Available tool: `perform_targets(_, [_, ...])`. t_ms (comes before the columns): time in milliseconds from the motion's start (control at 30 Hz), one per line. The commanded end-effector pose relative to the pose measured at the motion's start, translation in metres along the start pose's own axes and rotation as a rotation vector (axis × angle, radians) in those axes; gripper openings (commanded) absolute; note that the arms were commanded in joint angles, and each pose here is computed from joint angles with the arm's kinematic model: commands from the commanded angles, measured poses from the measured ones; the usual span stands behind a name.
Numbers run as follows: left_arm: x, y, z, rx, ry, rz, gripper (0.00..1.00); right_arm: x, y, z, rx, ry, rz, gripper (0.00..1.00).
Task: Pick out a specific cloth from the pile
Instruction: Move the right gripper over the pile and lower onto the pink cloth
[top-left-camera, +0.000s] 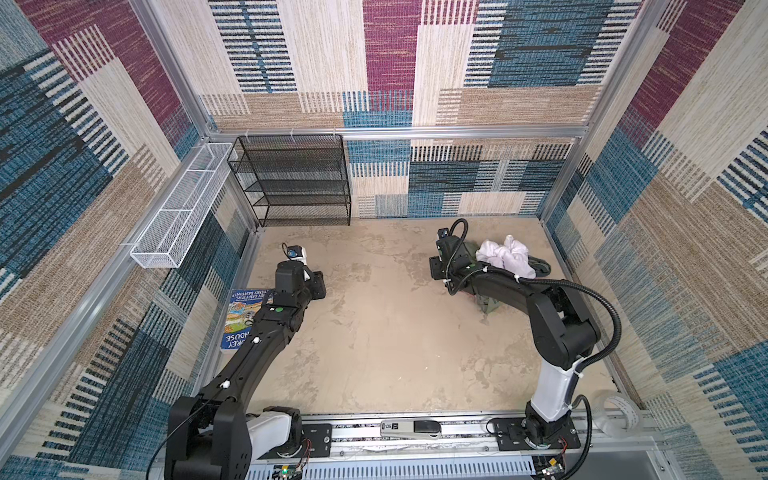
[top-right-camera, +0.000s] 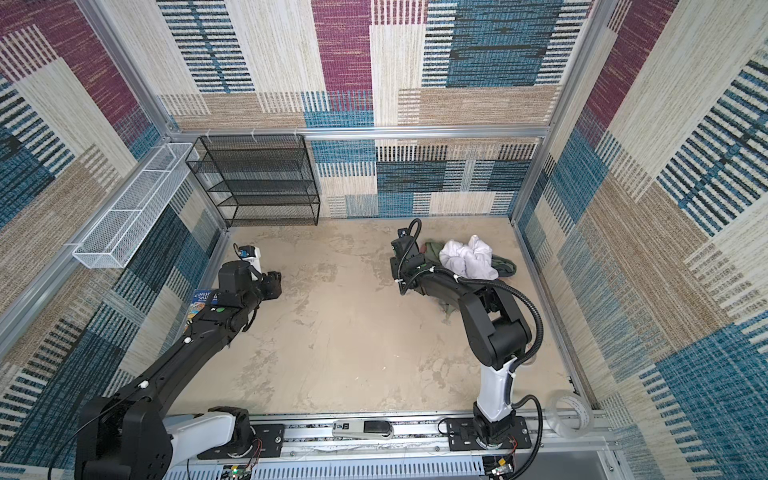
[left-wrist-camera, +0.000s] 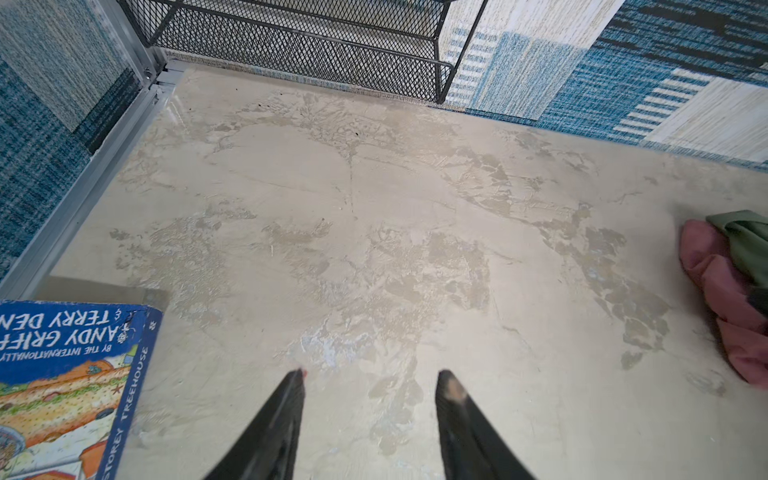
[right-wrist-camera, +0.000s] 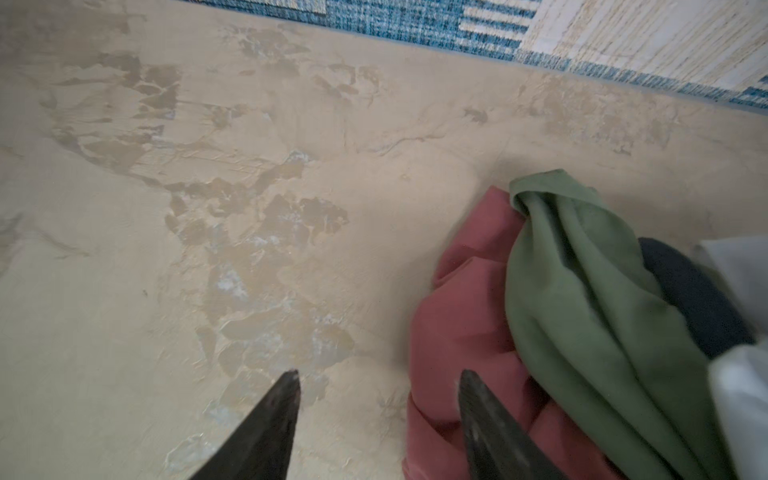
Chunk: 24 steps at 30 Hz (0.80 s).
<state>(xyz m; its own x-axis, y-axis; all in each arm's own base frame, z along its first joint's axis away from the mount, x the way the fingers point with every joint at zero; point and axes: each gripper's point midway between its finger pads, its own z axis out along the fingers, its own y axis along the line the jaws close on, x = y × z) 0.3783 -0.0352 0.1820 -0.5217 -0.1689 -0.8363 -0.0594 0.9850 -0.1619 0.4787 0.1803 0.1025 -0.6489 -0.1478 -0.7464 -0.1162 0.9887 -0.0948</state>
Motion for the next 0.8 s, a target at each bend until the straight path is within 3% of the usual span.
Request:
perform_targets(0, [0.000,-0.003,0.000,0.019,-0.004,-0.013,0.54,0.001,-0.009,0.010,0.074,0.017,-0.016,0.62])
perform_targets(767, [0.004,-0.002,0.006,0.016,0.008,0.002,0.54,0.029,-0.039,0.060,0.208,0.133,-0.055,0.47])
